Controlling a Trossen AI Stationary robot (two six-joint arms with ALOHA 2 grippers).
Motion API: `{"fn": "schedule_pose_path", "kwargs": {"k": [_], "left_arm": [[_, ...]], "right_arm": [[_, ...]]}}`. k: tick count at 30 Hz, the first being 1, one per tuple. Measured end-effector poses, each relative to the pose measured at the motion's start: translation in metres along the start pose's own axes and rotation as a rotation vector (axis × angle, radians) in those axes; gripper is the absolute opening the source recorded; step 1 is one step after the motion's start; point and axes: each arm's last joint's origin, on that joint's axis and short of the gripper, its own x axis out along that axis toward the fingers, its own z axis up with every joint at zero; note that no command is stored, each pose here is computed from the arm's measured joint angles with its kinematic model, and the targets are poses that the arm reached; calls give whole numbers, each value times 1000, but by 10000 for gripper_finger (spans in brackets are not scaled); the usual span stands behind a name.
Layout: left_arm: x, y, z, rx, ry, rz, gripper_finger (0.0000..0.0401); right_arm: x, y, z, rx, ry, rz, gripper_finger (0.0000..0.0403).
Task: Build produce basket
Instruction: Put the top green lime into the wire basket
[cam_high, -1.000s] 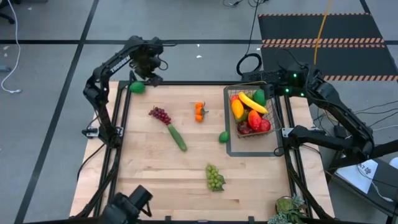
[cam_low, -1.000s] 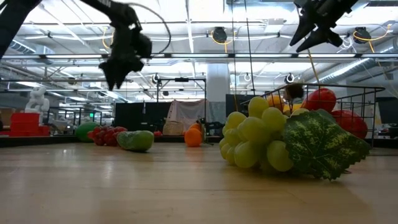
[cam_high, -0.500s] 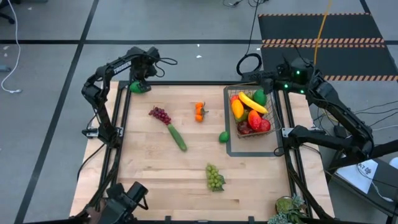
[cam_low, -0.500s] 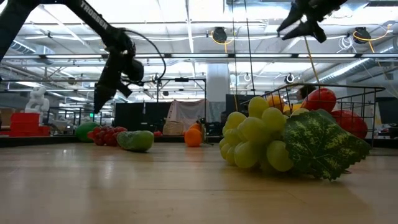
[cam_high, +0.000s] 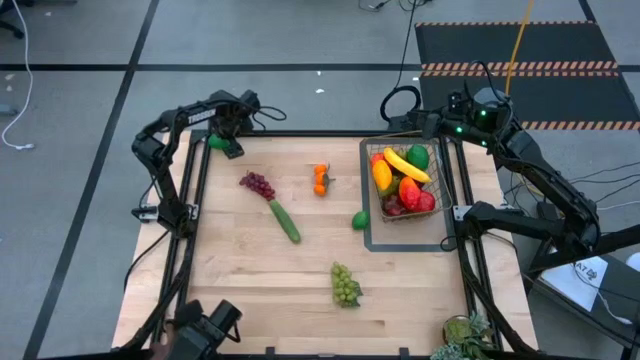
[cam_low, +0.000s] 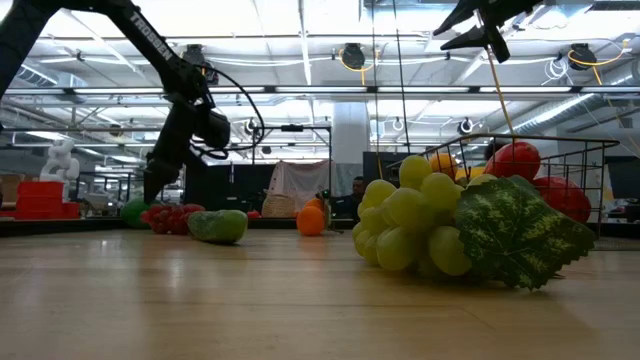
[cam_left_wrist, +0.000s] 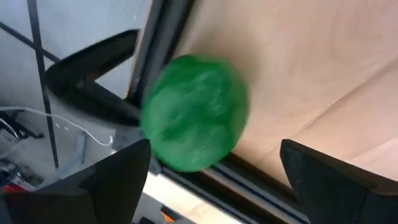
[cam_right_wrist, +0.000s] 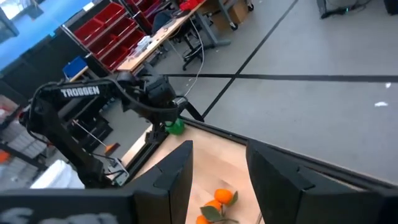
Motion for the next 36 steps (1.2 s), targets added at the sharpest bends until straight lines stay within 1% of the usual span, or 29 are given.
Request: {"fn": "schedule_pose_path", "kwargs": {"k": [4,10,12,19,29,33,36], "left_arm": [[6,-5,3,32,-19,19,348],[13,-7,6,32,-48,39,358],[13,-7,5,27,-39,47,360],[13,-7,5,23,-46,27,361],[18,0,3,-117,-65,-6,360],[33,0,0,-203,23,-62,360],[45,-1,0,-257,93,-81,360]], "right_arm": [[1,2,-2,38,10,13,144],[3,10,-7,59,44,55,144],[4,14,-9,71,60,71,144],[5,25,-17,102,110,127,144],[8,38,-27,102,172,180,144],[7,43,-30,90,163,170,144],[7,44,-32,84,158,164,144]]}}
